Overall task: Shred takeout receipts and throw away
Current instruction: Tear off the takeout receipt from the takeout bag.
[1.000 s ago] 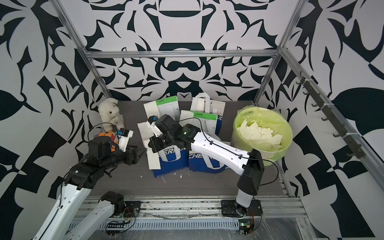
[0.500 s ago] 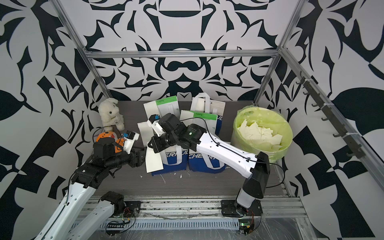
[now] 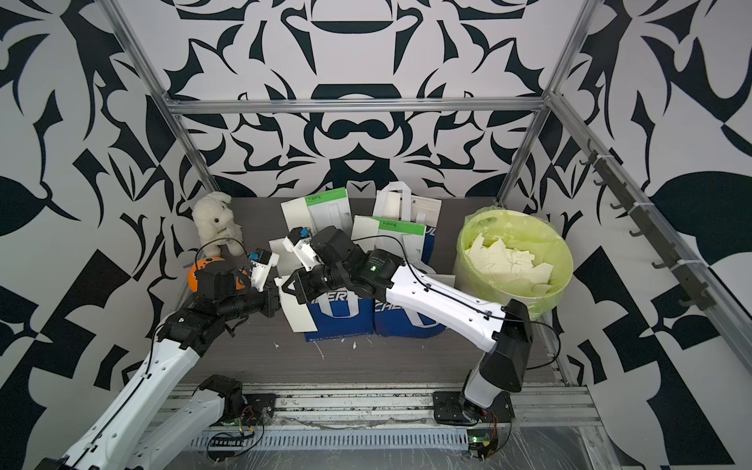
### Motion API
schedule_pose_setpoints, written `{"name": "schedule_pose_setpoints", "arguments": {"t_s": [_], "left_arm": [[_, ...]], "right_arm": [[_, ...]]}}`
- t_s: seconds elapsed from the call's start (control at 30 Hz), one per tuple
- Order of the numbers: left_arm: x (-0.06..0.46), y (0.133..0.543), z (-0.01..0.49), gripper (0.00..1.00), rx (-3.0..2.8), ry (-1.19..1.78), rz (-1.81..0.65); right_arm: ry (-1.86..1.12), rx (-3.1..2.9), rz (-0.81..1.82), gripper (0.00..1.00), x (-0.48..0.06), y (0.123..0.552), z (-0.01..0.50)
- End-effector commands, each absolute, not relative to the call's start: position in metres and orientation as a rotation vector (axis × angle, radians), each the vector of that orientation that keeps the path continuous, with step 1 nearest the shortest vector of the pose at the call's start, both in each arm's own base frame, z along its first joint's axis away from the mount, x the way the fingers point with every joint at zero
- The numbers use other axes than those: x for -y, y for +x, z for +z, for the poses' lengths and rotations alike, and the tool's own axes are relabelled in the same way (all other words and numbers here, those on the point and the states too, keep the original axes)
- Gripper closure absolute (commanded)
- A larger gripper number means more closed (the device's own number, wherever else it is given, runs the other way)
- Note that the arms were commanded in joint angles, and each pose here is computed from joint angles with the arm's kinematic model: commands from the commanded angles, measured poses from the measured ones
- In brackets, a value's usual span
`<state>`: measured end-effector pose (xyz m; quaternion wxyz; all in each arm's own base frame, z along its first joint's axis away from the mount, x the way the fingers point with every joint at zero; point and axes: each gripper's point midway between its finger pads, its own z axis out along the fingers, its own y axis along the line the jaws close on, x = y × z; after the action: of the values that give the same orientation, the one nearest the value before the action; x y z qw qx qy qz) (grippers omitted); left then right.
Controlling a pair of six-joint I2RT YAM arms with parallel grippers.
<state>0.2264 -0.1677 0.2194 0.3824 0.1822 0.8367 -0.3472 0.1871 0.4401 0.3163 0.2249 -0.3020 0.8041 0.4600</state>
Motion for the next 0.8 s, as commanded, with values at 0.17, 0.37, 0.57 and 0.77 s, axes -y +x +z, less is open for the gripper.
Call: {"name": "schedule_pose_setpoints", "arguments": {"t_s": [0.17, 0.37, 0.57, 0.77], "left_arm": [[0.157, 0.229, 0.229, 0.33, -2.089, 0.400, -0.818], [0.138, 0.220, 0.268, 0.00, -1.955, 0.381, -0.699], [0.166, 0.172, 0.311, 0.00, -1.758, 0.634, -0.919], [0.195, 0.151, 0.360, 0.14, -1.696, 0.715, -1.260]], "right_arm": [[-0.827, -2.112, 1.245, 1.00, -0.416, 0.179, 0.357], [-0.860, -2.121, 1.055, 1.00, -0.375, 0.175, 0.351], [-0.880, -2.000, 0.981, 1.00, -0.339, 0.167, 0.363], [-0.879, -1.821, 1.065, 1.00, -0.318, 0.148, 0.379]]}}
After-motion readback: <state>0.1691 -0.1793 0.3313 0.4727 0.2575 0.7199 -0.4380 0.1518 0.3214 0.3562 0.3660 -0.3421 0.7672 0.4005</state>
